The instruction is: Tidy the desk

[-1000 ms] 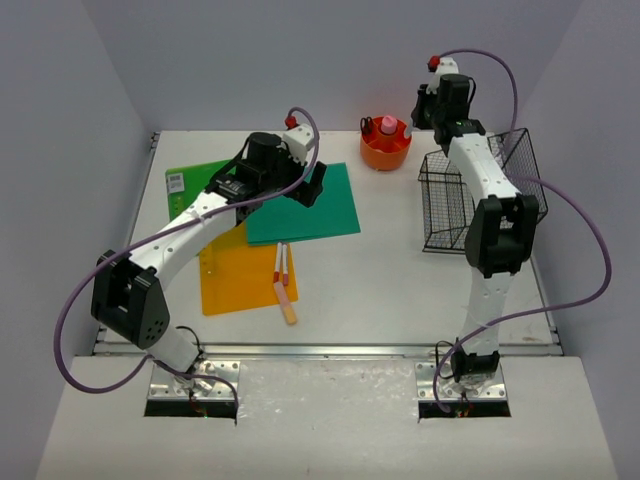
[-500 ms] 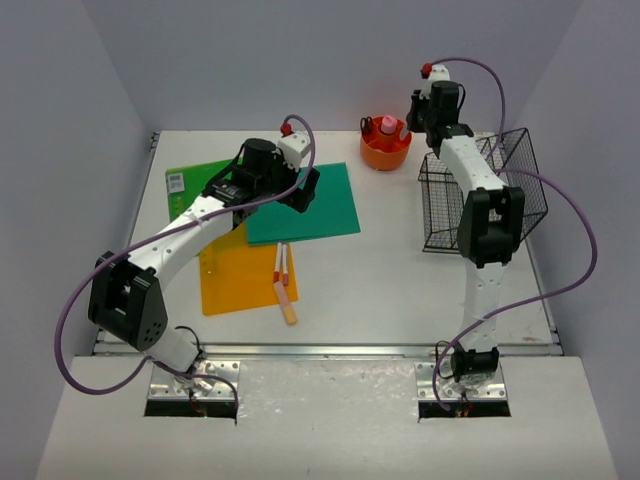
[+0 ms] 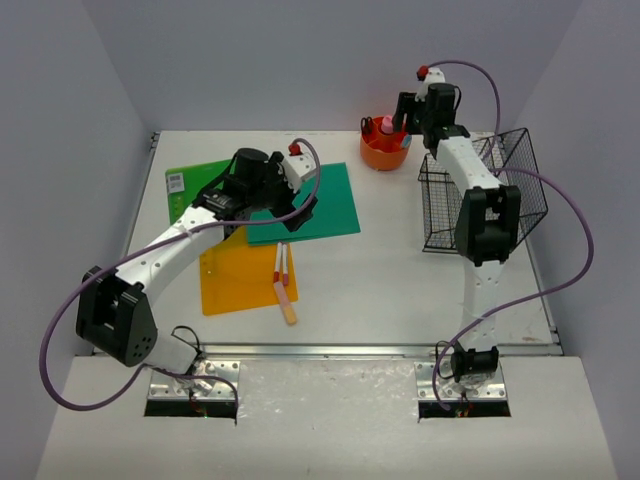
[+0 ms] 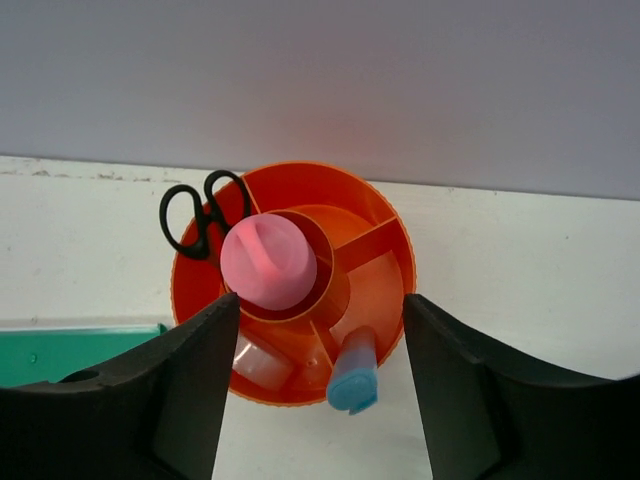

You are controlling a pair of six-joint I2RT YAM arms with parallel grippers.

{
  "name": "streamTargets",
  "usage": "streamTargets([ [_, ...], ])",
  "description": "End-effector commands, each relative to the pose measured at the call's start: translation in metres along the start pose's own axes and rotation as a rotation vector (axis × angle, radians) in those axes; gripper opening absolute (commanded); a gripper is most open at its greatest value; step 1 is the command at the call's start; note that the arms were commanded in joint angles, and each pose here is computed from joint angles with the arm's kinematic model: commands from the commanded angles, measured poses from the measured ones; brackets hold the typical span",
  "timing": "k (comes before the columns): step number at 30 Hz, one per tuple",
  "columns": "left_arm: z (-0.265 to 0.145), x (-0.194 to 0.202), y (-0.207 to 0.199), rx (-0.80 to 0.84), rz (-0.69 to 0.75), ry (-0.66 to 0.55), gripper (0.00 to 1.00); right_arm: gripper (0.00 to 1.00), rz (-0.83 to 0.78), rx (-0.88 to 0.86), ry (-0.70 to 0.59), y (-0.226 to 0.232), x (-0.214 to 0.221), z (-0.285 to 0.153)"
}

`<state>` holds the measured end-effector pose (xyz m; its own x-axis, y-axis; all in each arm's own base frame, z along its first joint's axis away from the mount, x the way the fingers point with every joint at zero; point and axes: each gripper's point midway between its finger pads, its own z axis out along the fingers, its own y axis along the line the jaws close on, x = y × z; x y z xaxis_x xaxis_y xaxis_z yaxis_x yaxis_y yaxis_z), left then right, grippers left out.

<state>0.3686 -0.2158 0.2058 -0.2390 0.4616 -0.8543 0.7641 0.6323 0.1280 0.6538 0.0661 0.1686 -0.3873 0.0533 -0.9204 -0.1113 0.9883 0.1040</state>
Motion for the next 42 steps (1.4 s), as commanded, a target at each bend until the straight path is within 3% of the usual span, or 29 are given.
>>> streamTargets([
  [1,-0.021,-0.012,-0.023,0.144,0.190,-0.067,1.00,0.69,0.007,-0.049,-0.175,0.020,-0.096,-0.048],
  [4,-0.029,0.010,-0.042,0.294,0.428,-0.032,0.98,0.70,0.020,-0.086,-0.210,0.028,-0.121,-0.079],
  [7,-0.050,0.061,-0.076,0.583,0.713,0.044,0.90,0.72,0.020,-0.163,-0.215,0.043,-0.134,-0.121],
  [11,-0.073,0.114,-0.102,0.861,0.831,0.166,0.76,0.76,0.042,-0.244,-0.096,0.057,-0.097,-0.156],
  [18,-0.062,0.158,-0.116,1.027,1.092,0.208,0.59,0.83,0.094,-0.281,0.091,0.057,-0.030,-0.204],
  [27,-0.034,0.181,-0.142,1.090,1.313,0.171,0.56,0.86,0.175,-0.259,0.177,0.035,-0.005,-0.222],
  [38,-0.010,0.210,-0.157,1.203,1.307,0.243,0.55,0.86,0.150,-0.251,0.167,0.032,-0.015,-0.232],
  [42,-0.015,0.227,-0.159,1.256,1.299,0.296,0.45,0.85,0.138,-0.241,0.169,0.029,-0.018,-0.230],
])
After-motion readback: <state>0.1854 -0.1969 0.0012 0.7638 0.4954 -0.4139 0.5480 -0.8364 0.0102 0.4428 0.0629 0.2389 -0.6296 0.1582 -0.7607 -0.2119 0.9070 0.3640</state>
